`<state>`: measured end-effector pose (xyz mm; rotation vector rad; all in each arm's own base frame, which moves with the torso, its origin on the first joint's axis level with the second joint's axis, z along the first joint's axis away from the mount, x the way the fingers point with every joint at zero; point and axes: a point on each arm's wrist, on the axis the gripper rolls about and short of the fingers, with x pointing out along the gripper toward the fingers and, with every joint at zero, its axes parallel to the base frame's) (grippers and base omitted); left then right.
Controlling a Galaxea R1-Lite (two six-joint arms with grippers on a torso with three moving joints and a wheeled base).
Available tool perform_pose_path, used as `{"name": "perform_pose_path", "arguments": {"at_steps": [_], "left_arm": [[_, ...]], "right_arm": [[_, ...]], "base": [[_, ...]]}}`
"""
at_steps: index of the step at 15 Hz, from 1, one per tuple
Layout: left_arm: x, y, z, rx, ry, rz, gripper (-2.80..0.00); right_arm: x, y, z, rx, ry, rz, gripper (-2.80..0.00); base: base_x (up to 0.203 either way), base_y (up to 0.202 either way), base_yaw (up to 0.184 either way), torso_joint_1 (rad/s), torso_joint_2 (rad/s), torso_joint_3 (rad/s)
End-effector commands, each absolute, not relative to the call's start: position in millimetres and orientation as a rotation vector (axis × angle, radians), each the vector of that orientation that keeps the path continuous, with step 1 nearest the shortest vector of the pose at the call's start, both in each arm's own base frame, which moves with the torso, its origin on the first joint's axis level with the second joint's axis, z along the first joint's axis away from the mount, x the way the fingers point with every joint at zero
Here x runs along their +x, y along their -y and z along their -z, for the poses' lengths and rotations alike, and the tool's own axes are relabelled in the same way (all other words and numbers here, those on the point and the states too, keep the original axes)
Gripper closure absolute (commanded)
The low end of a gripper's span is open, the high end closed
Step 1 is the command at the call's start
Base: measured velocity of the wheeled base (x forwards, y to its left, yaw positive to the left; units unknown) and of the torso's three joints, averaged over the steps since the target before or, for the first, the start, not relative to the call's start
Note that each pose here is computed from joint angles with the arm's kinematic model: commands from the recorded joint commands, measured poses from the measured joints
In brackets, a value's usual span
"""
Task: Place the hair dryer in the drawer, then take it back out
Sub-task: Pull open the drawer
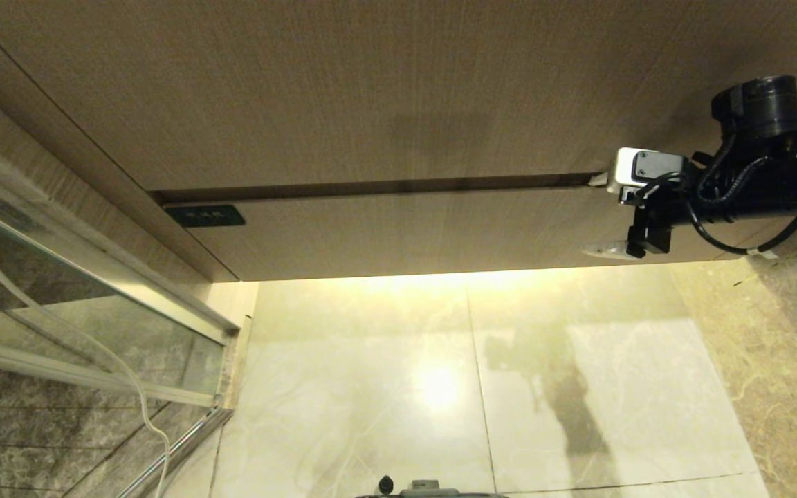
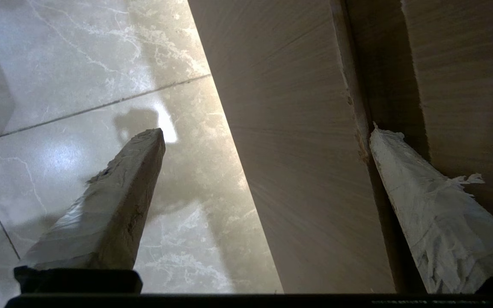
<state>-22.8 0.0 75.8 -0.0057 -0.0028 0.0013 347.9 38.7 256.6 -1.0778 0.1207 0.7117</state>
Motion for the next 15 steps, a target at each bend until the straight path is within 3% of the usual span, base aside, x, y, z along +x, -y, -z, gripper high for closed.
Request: {"name": "perform_pose_path", "arguments": {"at_steps": [1, 15], "left_arm": [[-23, 0, -76, -0.006, 0.002, -0.002, 0.00], [-23, 0, -76, -0.006, 0.002, -0.001, 0.00]], "right_arm": [[357, -40, -252, -1.082, -0.112, -0.712, -2.80], [348, -36, -230, -1.087, -0.356, -0.797, -2.80]], "base": [[0.000, 0.000, 0.000, 0.000, 0.00, 0.000], [0.000, 0.000, 0.000, 0.000, 0.00, 0.000]]}}
